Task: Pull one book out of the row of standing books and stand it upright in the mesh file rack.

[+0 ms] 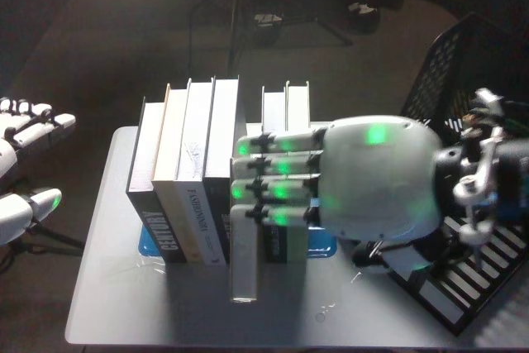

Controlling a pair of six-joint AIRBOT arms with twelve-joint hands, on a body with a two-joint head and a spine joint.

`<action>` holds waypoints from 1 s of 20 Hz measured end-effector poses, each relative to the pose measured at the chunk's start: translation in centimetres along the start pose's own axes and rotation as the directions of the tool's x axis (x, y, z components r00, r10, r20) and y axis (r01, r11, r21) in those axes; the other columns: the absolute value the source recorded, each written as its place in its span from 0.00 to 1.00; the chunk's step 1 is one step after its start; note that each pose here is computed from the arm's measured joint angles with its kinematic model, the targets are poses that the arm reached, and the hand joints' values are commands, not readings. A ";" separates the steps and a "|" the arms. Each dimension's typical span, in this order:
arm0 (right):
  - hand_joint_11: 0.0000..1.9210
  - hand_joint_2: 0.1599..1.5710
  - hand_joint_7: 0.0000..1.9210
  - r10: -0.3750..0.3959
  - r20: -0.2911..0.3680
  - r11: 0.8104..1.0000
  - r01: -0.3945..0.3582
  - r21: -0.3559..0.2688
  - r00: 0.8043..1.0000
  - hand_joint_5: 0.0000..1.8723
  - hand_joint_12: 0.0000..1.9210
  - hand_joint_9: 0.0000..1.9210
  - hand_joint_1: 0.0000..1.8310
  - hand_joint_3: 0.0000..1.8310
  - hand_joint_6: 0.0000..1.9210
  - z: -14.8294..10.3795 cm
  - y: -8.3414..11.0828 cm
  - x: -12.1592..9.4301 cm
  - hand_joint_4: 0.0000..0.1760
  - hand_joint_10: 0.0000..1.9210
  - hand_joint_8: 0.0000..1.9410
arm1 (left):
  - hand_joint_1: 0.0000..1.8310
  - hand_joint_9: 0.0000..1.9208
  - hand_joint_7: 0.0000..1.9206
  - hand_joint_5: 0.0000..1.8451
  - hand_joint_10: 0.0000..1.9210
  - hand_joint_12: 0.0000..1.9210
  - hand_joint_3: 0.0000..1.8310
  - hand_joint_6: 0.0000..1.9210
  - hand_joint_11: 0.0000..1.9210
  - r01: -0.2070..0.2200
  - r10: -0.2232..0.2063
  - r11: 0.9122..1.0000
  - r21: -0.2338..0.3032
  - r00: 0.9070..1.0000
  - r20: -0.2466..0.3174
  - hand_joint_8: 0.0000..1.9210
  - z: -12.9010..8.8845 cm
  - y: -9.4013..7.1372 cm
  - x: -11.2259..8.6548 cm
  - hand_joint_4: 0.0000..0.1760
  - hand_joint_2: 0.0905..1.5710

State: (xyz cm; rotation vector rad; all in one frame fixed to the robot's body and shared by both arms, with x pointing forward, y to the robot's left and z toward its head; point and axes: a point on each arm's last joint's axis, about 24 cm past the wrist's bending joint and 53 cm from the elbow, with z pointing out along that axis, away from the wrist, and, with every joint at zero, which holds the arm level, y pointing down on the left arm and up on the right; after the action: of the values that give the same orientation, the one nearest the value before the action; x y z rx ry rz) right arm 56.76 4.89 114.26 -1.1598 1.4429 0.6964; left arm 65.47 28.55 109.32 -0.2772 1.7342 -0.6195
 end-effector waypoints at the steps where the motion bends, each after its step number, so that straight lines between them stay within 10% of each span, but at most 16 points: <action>1: 0.00 0.61 0.00 -0.025 -0.015 1.000 0.025 -0.006 1.000 0.00 0.00 0.00 0.37 0.00 0.00 0.7 0.2 0.4 0.00 0.00 0.00 | 0.17 0.00 0.00 0.04 0.00 0.00 0.00 0.00 0.00 0.000 0.000 1.000 -0.003 1.000 -0.002 0.00 0.0 0.1 0.1 0.32 0.93; 11: 0.00 0.61 0.00 -0.160 -0.053 0.986 0.157 -0.060 0.986 0.00 0.00 0.00 0.36 0.00 0.00 6.6 2.8 1.7 0.00 0.00 0.00 | 0.19 0.01 0.01 0.04 0.00 0.01 0.00 0.00 0.01 0.010 -0.010 0.999 -0.039 1.000 -0.003 0.00 -0.5 1.5 0.7 0.24 0.92; 12: 0.00 0.62 0.00 -0.170 -0.060 0.984 0.166 -0.061 0.984 0.00 0.00 0.00 0.35 0.00 0.00 7.1 2.9 1.9 0.00 0.00 0.00 | 0.15 0.00 0.00 0.02 0.00 0.00 0.00 0.00 0.00 0.010 -0.011 0.999 -0.048 1.000 -0.007 0.00 -0.7 1.8 0.8 0.41 0.93; 14: 0.00 0.55 0.00 -0.183 -0.078 0.982 0.179 -0.058 0.980 0.00 0.00 0.00 0.36 0.00 0.00 8.2 3.0 2.4 0.00 0.00 0.00 | 0.17 0.00 0.01 0.04 0.00 0.00 0.00 0.01 0.00 0.018 -0.018 0.998 -0.061 1.000 0.004 0.00 -0.8 2.2 0.6 0.30 0.93; 16: 0.00 0.68 0.00 -0.184 -0.089 0.982 0.180 -0.056 0.979 0.00 0.00 0.00 0.18 0.02 0.00 9.1 3.0 2.8 0.00 0.00 0.00 | 0.15 0.00 0.00 0.03 0.00 0.00 0.00 0.00 0.00 0.021 -0.020 0.998 -0.062 1.000 0.013 0.00 -0.8 2.3 0.4 0.35 0.94; 18: 0.01 0.64 0.00 -0.182 -0.103 0.983 0.177 -0.056 0.978 0.02 0.01 0.00 0.27 0.00 0.01 9.8 3.1 3.4 0.00 0.00 0.00 | 0.16 0.00 0.00 0.03 0.00 0.00 0.00 0.00 0.00 0.021 -0.020 0.998 -0.060 1.000 0.014 0.00 -0.8 2.2 0.4 0.36 0.94; 19: 0.00 0.80 0.01 -0.185 -0.108 0.982 0.179 -0.062 0.977 0.02 0.15 0.02 0.23 0.00 0.01 10.1 3.4 3.9 0.00 0.02 0.01 | 0.17 0.00 0.00 0.04 0.00 0.00 0.00 0.00 0.00 0.021 -0.020 0.998 -0.057 1.000 0.014 0.00 -0.8 2.2 0.5 0.34 0.94; 20: 0.00 0.91 0.00 -0.186 -0.119 0.982 0.179 -0.064 0.975 0.01 0.09 0.00 0.20 0.02 0.00 10.3 3.5 4.5 0.00 0.00 0.00 | 0.16 0.00 0.00 0.04 0.00 0.00 0.00 0.00 0.00 0.023 -0.022 0.998 -0.056 1.000 0.014 0.00 -0.8 2.2 0.6 0.34 0.94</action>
State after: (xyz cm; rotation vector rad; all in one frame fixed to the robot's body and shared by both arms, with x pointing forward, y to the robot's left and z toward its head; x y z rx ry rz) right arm 57.84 14.11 107.05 -1.3787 1.4056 0.5450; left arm 64.89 30.25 107.79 -0.3400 1.7397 -0.5845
